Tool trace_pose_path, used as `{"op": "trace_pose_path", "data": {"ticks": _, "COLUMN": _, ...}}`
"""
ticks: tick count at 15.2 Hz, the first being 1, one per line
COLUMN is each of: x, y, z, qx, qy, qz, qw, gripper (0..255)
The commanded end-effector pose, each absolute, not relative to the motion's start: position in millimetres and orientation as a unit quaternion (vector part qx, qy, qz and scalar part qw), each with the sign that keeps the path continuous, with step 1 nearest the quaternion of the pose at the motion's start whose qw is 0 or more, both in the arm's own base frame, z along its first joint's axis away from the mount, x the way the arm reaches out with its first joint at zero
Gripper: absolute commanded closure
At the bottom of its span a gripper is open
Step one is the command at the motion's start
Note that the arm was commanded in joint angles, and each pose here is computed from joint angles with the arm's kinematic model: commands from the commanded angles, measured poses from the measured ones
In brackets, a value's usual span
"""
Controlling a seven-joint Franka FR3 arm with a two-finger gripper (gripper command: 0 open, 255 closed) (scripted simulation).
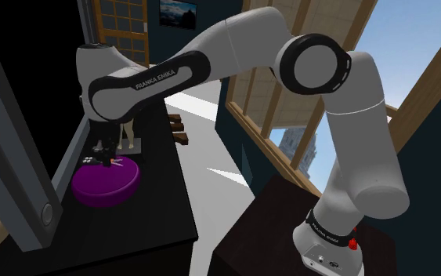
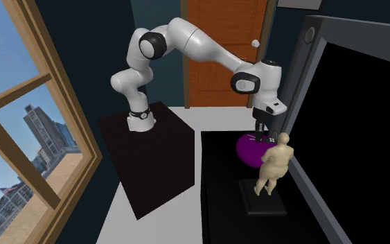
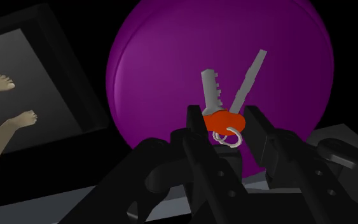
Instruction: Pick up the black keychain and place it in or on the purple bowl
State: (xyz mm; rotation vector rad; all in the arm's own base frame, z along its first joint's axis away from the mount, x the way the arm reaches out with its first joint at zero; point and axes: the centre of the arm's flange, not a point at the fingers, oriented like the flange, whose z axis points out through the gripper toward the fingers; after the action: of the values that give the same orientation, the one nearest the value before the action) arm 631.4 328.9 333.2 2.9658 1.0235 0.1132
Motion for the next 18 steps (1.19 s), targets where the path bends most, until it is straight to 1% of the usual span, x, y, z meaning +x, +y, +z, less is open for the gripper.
{"op": "trace_pose_path", "data": {"ticks": 1, "x": 632, "y": 329, "z": 324, "qx": 0.945, "qy": 0.326, "qz": 0.036, "qw": 0.001, "gripper": 255}}
{"op": "trace_pose_path", "data": {"ticks": 5, "x": 632, "y": 329, "z": 302, "qx": 0.945, "qy": 0.326, "qz": 0.036, "qw": 0.001, "gripper": 255}}
{"op": "trace_pose_path", "data": {"ticks": 12, "x": 632, "y": 329, "z": 302, "qx": 0.945, "qy": 0.326, "qz": 0.036, "qw": 0.001, "gripper": 255}}
{"op": "trace_pose_path", "data": {"ticks": 13, "x": 632, "y": 329, "z": 302, "qx": 0.945, "qy": 0.326, "qz": 0.036, "qw": 0.001, "gripper": 0}}
{"op": "trace_pose_path", "data": {"ticks": 18, "x": 632, "y": 329, "z": 302, "qx": 0.945, "qy": 0.326, "qz": 0.036, "qw": 0.001, "gripper": 0}}
